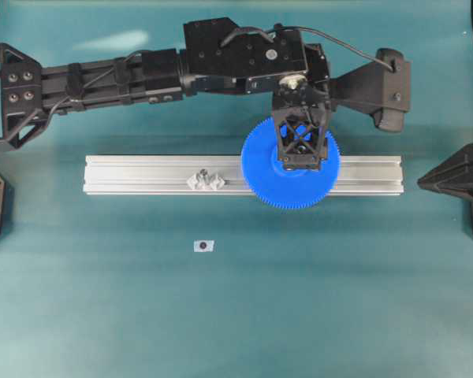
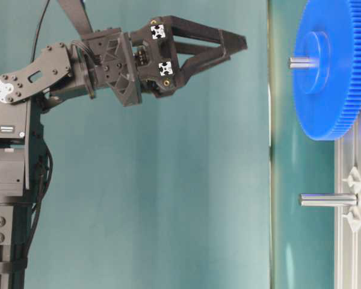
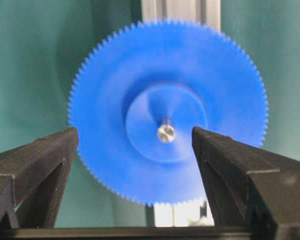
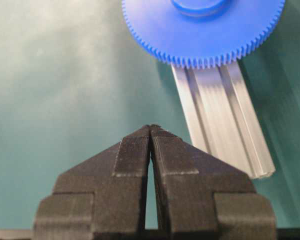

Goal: Insert the large gear onto the shaft.
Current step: 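Push the blue gear onto the shaft with the left gripper, then open the left gripper and withdraw it from the gear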

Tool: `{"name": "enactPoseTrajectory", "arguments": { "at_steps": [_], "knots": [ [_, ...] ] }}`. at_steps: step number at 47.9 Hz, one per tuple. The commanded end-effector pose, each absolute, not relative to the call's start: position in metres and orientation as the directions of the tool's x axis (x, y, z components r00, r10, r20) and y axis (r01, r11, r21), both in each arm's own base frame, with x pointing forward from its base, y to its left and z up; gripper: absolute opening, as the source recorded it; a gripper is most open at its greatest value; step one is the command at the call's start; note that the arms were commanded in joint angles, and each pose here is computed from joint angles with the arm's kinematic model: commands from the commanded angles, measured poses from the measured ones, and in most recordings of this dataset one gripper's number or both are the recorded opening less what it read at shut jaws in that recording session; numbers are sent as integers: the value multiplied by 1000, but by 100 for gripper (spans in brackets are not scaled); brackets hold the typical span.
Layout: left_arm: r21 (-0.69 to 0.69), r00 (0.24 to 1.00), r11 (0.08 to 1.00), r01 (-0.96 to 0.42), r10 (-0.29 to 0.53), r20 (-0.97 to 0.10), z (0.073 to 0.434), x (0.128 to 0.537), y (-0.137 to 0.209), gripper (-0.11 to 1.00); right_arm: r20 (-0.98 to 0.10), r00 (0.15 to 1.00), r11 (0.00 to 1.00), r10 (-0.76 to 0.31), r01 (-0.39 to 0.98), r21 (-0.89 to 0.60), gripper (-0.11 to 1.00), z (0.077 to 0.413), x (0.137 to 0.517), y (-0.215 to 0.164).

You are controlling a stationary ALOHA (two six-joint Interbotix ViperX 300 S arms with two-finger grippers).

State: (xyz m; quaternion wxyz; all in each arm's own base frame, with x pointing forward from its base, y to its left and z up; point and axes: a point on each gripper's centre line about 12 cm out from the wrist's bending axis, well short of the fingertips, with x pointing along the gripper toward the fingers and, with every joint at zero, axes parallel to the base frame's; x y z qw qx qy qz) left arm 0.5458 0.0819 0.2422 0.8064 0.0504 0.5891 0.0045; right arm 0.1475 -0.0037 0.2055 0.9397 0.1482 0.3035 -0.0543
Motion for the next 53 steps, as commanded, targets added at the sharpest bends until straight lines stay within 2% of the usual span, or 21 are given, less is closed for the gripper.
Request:
{"name": "enactPoseTrajectory", "arguments": {
  "at_steps": [1,10,16,53],
  "knots": [
    [100,358,994,48,76,-930,277,535,79,87,-575,818,946,-12,195,257,8,211,150,-4],
    [96,344,994,45,75,-936,279,515,77,84,-578,816,946,-12,196,257,8,210,150,-4],
    [96,377,995,28,79,-923,287,507,76,81,-577,817,946,-13,197,257,8,210,150,-4],
    [82,510,995,-49,96,-855,309,460,69,81,-574,819,946,-13,197,259,8,211,150,-4]
  ]
}}
